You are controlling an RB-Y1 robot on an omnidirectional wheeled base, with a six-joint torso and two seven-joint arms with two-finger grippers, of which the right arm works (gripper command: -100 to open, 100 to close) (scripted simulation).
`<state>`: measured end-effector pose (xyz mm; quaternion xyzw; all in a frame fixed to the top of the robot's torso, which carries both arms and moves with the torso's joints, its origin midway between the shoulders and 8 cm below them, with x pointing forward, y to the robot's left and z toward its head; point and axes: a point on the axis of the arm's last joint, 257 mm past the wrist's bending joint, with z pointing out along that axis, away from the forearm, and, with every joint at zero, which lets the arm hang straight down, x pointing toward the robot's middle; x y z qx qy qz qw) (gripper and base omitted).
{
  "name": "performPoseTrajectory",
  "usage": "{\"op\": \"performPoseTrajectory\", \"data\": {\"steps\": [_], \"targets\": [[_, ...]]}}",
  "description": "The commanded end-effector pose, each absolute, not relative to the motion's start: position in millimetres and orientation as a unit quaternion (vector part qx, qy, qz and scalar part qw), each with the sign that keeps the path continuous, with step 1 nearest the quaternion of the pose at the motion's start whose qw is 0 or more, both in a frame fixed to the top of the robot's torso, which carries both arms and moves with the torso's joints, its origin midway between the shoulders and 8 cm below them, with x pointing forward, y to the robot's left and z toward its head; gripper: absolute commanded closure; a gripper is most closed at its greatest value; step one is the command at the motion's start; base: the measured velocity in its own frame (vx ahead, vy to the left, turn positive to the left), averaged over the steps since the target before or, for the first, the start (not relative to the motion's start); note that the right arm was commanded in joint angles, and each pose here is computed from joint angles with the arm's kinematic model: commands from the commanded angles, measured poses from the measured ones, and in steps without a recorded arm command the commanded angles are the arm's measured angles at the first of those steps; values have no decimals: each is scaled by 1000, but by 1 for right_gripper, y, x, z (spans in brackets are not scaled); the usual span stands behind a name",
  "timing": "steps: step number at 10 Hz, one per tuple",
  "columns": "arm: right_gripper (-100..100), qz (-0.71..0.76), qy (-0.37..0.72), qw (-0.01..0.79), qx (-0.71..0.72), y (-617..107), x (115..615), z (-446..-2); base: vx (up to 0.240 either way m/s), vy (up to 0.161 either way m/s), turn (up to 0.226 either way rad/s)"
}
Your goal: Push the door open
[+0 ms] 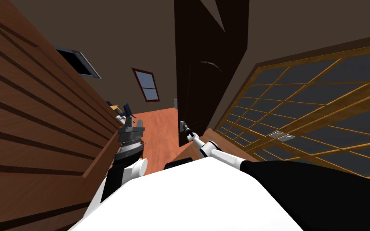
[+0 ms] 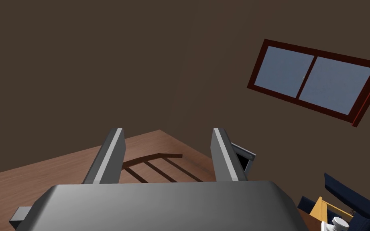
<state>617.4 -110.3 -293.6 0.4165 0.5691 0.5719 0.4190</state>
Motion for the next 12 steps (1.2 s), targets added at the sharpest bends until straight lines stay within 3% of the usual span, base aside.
{"op": "performPoseTrajectory", "data": {"steps": [1,12], "targets": [[100,566,565,428,421,-124,623,-293,98,114,-55],[100,533,533,466,463,-196,630,-295,121,117,-55]]}}
